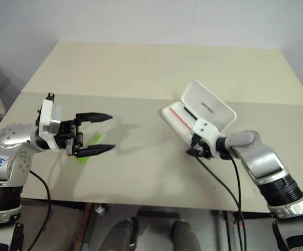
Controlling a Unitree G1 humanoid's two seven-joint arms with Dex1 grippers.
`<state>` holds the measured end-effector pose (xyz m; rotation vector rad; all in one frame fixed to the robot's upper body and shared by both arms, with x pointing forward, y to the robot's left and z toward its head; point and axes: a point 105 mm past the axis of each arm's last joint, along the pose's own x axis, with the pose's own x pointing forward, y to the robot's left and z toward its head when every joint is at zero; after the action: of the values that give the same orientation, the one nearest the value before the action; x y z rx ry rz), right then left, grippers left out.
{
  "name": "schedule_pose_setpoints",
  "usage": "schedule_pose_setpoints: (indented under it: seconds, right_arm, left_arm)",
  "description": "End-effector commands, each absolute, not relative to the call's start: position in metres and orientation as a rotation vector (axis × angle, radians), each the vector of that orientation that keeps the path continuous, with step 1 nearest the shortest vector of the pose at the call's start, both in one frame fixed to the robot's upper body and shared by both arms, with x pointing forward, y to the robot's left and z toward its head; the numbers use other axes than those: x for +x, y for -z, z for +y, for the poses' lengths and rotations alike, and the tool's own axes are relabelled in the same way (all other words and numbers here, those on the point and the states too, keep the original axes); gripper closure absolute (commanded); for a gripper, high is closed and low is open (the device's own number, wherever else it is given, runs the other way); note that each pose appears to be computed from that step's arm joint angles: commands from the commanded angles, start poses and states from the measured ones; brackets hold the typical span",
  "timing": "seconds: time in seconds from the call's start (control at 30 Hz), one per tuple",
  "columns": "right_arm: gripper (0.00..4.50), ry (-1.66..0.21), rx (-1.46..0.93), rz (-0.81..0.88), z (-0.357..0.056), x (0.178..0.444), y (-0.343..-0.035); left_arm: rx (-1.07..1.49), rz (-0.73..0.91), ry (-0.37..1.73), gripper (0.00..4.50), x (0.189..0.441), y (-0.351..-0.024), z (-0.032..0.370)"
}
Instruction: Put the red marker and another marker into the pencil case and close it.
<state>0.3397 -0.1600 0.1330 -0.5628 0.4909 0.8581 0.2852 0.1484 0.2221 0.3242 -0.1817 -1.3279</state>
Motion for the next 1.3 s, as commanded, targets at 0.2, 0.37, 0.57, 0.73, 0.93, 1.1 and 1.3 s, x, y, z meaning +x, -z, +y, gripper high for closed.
schedule_pose_setpoints:
  seconds: [0.2,0.37,0.57,0.73,0.93,1.1,1.3]
  right_arm:
    - [4.33,-0.884,-0.597,0.447,-0.156,0.349,-0.14]
    - [4.48,-0.894,-0.617,0.414,-0.156,0.351,-0.142]
    - [4.48,-1.125,-0.596,0.259,-0.131,0.33,-0.165]
    - [4.48,-1.297,-0.703,0.254,-0.128,0.302,-0.16]
    - [4.48,-1.348,-0.836,0.27,-0.133,0.293,-0.15]
    - [4.48,-1.341,-0.943,0.277,-0.142,0.297,-0.145]
    - [4.48,-1.388,-1.036,0.3,-0.154,0.298,-0.136]
  left_arm:
    - [0.366,-0.244,1.366,0.0,0.276,-0.239,0.14]
    - [0.378,-0.242,1.362,0.0,0.276,-0.239,0.14]
    - [0.382,-0.249,1.374,0.0,0.277,-0.239,0.138]
    - [0.38,-0.246,1.384,0.0,0.279,-0.235,0.137]
    - [0.372,-0.246,1.391,0.0,0.281,-0.232,0.136]
    - [0.367,-0.245,1.387,0.0,0.28,-0.23,0.136]
    - [0.36,-0.244,1.382,0.0,0.279,-0.229,0.135]
